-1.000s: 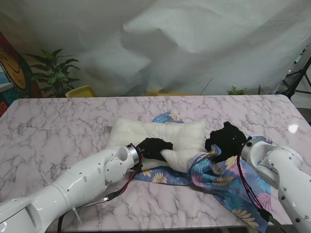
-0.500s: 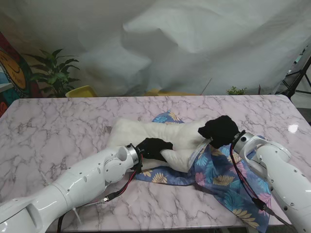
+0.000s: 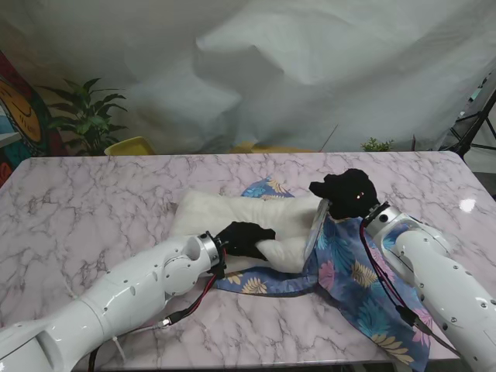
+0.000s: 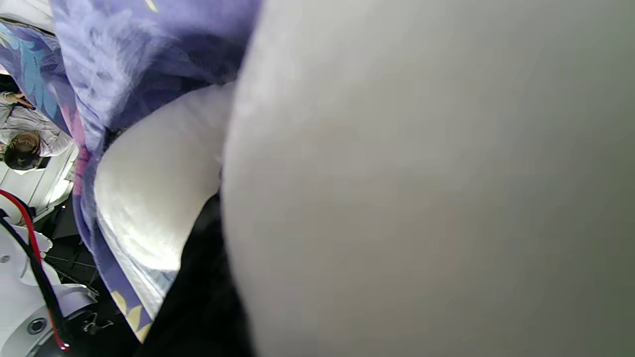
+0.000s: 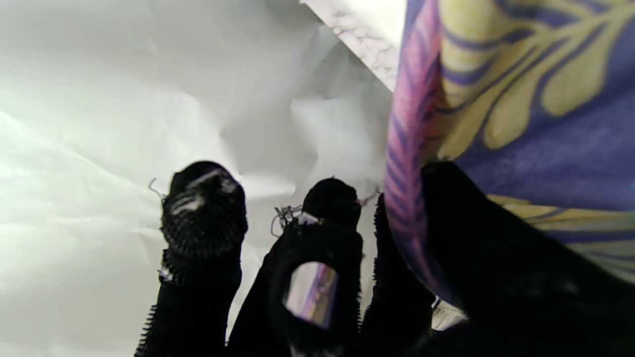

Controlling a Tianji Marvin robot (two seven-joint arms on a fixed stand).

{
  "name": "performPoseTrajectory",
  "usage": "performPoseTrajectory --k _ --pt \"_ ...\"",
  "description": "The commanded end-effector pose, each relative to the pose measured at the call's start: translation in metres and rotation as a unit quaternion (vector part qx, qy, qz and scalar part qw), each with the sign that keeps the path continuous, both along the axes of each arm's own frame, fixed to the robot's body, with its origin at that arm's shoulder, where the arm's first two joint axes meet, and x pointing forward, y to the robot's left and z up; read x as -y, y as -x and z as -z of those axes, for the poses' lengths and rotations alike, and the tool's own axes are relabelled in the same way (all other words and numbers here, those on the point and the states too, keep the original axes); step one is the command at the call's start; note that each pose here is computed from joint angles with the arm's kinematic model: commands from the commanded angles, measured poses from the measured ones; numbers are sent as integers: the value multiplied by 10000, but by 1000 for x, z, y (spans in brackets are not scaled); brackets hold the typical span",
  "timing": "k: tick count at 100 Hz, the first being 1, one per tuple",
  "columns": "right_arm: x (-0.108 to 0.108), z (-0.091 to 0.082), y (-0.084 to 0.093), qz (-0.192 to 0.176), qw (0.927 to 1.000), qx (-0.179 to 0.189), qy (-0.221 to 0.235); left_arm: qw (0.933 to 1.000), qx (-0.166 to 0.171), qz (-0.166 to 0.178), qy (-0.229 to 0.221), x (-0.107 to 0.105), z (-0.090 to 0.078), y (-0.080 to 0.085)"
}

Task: Put a pillowcase on a pillow

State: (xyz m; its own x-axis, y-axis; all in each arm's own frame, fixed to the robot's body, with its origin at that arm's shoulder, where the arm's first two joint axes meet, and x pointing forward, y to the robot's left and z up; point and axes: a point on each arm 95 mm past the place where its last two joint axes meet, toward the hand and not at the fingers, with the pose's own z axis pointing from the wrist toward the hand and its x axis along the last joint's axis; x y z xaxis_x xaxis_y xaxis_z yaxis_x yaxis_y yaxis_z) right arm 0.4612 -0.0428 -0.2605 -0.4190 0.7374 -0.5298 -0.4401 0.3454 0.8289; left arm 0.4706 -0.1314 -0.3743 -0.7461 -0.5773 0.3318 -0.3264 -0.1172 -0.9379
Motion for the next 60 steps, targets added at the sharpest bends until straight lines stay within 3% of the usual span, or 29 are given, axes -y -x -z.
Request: performPoseTrajectory --k 1,22,33,53,60 --pt "2 -5 -5 148 9999 89 5 9998 -119 69 -170 -7 15 12" --pt "9 -4 -11 602 9982 48 33 9995 305 -118 -21 -23 10 19" --pt "14 0 -17 739 9972 -56 47 9972 693 -132 254 -30 11 21" --pt "24 8 -28 882 9960 -148 25 9862 1543 104 588 -35 17 23" --pt "28 10 -30 889 9960 -129 7 9832 1649 222 744 -35 19 24"
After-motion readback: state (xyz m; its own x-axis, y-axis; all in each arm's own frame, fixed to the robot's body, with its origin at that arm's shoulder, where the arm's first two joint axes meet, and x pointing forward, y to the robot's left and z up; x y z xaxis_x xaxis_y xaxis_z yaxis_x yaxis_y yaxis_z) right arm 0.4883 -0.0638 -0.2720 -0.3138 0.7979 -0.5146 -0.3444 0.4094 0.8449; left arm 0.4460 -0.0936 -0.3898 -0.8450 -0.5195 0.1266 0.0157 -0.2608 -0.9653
